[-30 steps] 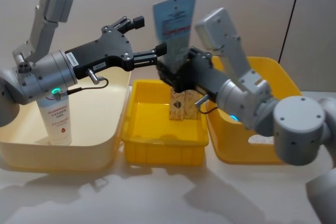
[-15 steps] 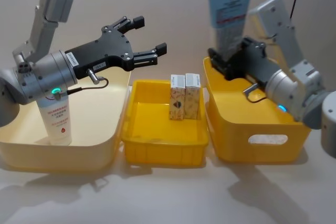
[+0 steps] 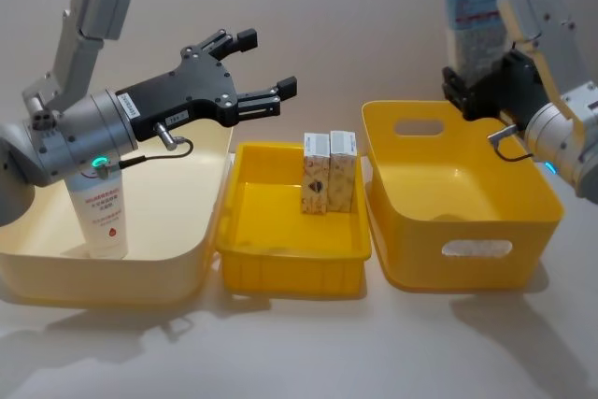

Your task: Bimanual collaborative sorting of washing and personal care products

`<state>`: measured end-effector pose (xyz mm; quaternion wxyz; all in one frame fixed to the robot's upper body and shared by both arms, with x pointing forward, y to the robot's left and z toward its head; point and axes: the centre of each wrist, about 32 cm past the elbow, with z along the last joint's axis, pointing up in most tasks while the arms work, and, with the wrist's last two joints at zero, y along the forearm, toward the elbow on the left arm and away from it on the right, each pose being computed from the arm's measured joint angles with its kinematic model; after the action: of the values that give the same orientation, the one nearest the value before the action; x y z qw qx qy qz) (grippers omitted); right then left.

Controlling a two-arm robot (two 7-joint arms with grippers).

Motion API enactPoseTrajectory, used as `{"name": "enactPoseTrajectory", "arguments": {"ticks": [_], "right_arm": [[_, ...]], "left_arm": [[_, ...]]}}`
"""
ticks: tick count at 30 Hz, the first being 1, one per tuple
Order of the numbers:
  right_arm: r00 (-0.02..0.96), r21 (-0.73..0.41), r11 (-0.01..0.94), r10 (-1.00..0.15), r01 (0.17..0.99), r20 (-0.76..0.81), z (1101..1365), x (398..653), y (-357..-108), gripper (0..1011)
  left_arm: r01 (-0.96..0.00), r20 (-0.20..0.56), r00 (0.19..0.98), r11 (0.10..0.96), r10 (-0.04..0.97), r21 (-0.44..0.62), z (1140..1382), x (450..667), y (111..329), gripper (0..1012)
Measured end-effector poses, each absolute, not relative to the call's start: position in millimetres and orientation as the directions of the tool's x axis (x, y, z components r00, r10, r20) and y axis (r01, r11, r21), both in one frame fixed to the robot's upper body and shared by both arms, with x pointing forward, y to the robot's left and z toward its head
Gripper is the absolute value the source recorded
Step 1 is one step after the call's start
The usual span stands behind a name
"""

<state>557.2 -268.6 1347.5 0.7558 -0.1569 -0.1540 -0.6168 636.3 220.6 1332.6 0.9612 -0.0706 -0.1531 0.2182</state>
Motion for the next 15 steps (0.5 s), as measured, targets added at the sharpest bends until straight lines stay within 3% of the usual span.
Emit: {"name": "enactPoseTrajectory", "arguments": {"ticks": [6, 15], "right_arm": [[0.137, -0.073, 0.117, -0.887, 0.991, 0.440, 1349, 566, -275, 599], [0.084, -0.096, 0.046, -0.887, 0.994, 0.455, 1351, 575, -280, 841]], "left_arm": [[-0.398, 0.263, 0.858, 0.895, 0.441, -0.202, 1333, 636, 221, 1000], [-0.398, 0.263, 0.858, 0.895, 0.441, -0.202, 1333, 636, 221, 1000]]}}
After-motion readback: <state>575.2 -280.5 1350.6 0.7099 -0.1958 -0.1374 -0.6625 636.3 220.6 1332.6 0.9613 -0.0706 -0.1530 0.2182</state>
